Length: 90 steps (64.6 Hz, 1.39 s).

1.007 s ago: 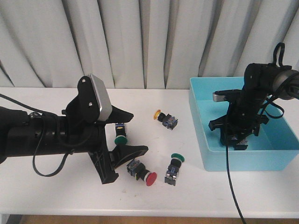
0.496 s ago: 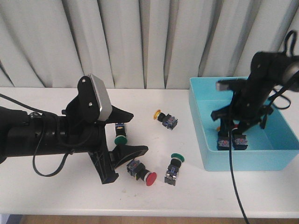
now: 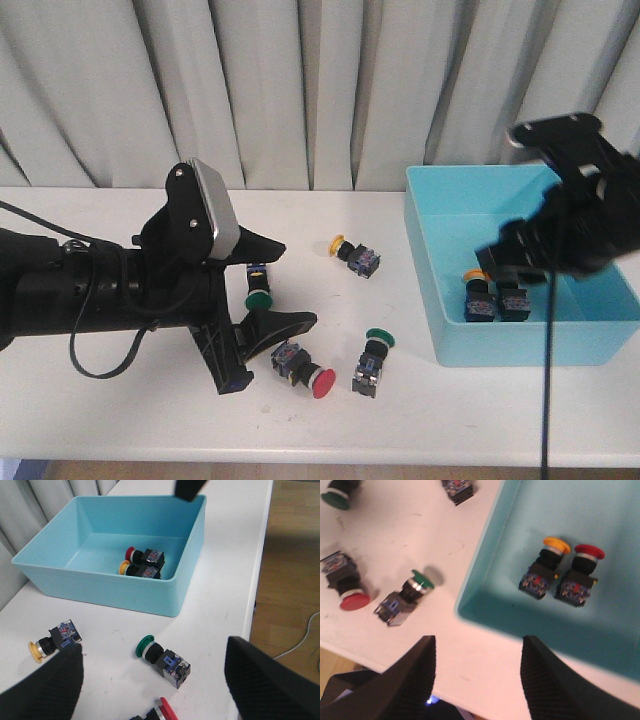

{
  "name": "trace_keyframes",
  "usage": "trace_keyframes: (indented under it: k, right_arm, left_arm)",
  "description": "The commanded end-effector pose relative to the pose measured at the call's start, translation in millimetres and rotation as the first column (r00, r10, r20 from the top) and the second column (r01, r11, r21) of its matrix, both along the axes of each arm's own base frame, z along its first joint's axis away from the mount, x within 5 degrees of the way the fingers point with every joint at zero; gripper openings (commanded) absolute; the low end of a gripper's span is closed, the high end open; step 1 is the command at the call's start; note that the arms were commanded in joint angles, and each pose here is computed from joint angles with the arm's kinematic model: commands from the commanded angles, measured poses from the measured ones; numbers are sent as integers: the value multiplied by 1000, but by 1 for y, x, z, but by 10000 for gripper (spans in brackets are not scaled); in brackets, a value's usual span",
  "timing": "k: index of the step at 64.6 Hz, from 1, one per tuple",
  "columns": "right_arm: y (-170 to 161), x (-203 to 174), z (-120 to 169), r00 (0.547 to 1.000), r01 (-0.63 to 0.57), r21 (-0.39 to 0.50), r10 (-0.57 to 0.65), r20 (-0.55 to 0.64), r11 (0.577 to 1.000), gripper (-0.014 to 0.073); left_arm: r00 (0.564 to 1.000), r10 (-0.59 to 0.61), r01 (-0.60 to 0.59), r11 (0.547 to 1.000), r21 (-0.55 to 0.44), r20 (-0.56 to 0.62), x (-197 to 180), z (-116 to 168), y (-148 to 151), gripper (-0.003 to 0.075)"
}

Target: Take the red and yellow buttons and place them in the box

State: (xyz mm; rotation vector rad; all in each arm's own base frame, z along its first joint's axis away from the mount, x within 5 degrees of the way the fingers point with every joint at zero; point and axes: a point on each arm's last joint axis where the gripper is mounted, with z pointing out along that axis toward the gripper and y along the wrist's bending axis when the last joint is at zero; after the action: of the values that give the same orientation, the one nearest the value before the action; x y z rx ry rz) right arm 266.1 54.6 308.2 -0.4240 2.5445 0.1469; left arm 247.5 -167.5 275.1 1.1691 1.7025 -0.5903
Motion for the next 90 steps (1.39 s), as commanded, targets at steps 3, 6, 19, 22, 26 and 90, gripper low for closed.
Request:
trace_keyframes:
  k: [3,6,19,22,26,90]
  right_arm:
    - [-8,-41,12,984,20,32,-25,177,999,372]
    - [-11,-54,10,978,24,37,-31,206,999,372]
    - [-20,-100,1,936,34,63,-54,347,997,372]
    - [-21,-105,-1,922,36,71,-61,382,997,372]
    - [-22,-109,-4,912,38,76,-66,405,996,372]
    - [-23,-113,-8,921,38,76,-64,384,996,-7]
  left_arm:
    - [1000,9,-7,998,-70,21,-1,19,0,559]
    - [1000,9,-7,998,-70,21,-1,19,0,559]
    - [1000,9,-7,998,-70,21,-1,19,0,559]
    - [1000,9,-7,998,-70,21,-1,19,0,559]
    - [1000,9,-7,998,-70,21,-1,19,0,557]
    - [1000,9,-7,997,-71,20,-1,19,-1,-7]
